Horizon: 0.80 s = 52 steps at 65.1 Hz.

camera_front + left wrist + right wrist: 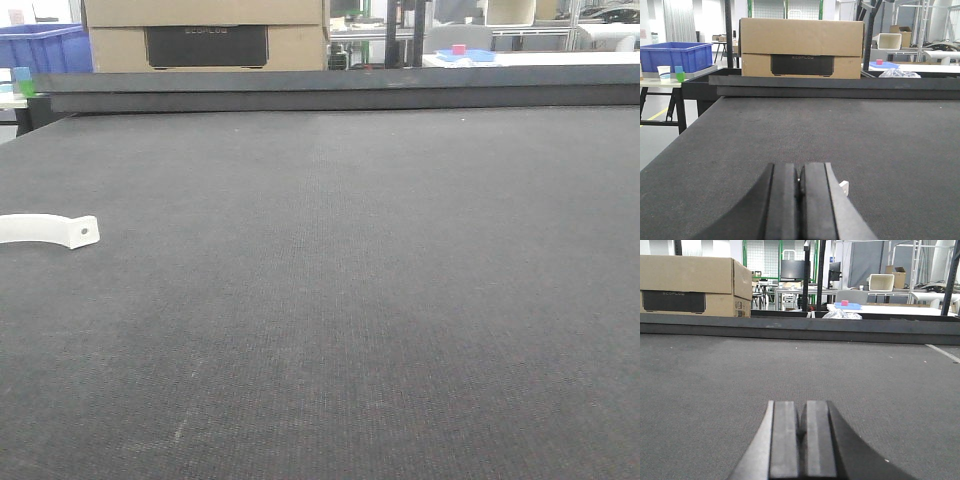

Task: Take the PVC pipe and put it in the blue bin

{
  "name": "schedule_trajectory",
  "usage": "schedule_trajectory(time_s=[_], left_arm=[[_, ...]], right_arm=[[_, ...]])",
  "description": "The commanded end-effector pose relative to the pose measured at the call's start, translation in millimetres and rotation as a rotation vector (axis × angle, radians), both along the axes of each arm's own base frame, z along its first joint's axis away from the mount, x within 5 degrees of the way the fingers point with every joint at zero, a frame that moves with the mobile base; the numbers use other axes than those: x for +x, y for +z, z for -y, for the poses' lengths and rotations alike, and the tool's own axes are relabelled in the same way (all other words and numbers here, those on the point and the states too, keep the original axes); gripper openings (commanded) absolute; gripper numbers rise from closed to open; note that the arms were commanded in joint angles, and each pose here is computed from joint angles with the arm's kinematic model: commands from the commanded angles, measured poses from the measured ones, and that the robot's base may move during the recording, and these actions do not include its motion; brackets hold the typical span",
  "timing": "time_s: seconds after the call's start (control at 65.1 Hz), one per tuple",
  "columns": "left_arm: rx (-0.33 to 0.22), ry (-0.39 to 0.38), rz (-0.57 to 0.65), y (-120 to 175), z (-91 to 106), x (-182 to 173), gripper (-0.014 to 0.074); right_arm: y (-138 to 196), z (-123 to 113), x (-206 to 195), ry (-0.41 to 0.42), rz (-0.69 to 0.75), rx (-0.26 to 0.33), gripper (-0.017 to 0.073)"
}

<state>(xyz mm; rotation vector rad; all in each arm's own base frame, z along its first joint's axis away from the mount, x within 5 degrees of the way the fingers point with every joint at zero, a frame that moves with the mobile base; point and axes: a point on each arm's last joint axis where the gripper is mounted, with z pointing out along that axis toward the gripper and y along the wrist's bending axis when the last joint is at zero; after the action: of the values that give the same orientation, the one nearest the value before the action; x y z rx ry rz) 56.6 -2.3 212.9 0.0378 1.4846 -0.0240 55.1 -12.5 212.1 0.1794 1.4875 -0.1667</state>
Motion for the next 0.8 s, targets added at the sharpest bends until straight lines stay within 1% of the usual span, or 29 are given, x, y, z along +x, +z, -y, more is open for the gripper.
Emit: schedule_trajectory(time_s=[0.0,0.108,0.138,0.231,0.307,0.354,0.43,0.492,0.584,0.63,0.661,0.707,0.784], left_arm=[[0.0,-0.003,0.03,3,0.2,-1,-0.0111],[-0.001,-0.004,0.049,5,0.2,-1,-0.0111],[-0.001,-0.004,0.056,5,0.3,-1,-0.0111],[-0.009,-0.005,0.05,5,0.2,-1,-0.0111],[-0.015,-0.004,0.063,19,0.0,-4,-0.0111],[-0.016,-0.004,0.086,33,-0.2,-7,-0.0111],[0.005,0.004,0.107,60,-1.0,-16,-0.0111],[0.052,0.024,0.07,79,-2.5,-20,-0.0111],[0.121,0.059,-0.004,103,-5.2,-16,-0.0111],[0.138,0.067,-0.032,115,-5.7,-10,-0.0111],[0.139,0.067,-0.057,123,-5.7,-4,-0.0111],[0.137,0.066,-0.094,131,-5.5,5,-0.0111],[0.116,0.061,-0.189,144,-4.8,22,-0.0111]], right_arm=[[2,0,0,-0.003,0.019,-0.009,-0.0162],[4,0,-1,-0.003,0.046,-0.013,-0.0162],[7,0,-1,-0.003,0.078,-0.012,-0.0162],[17,0,-3,-0.006,0.193,-0.036,-0.0162],[24,0,-5,-0.009,0.261,-0.062,-0.0162],[21,0,-4,-0.008,0.227,-0.054,-0.0162],[40,-2,-8,-0.005,0.181,-0.044,-0.0162],[58,-3,-14,-0.002,0.14,-0.035,-0.0162],[80,-4,-17,0.0,0.139,-0.035,-0.0162],[89,-3,-14,0.0,0.129,-0.033,-0.0162],[94,-2,-10,0.001,0.114,-0.025,-0.0162],[101,-2,-5,0.007,0.08,0.003,-0.0162],[108,1,9,0.015,-0.048,0.049,-0.0162]])
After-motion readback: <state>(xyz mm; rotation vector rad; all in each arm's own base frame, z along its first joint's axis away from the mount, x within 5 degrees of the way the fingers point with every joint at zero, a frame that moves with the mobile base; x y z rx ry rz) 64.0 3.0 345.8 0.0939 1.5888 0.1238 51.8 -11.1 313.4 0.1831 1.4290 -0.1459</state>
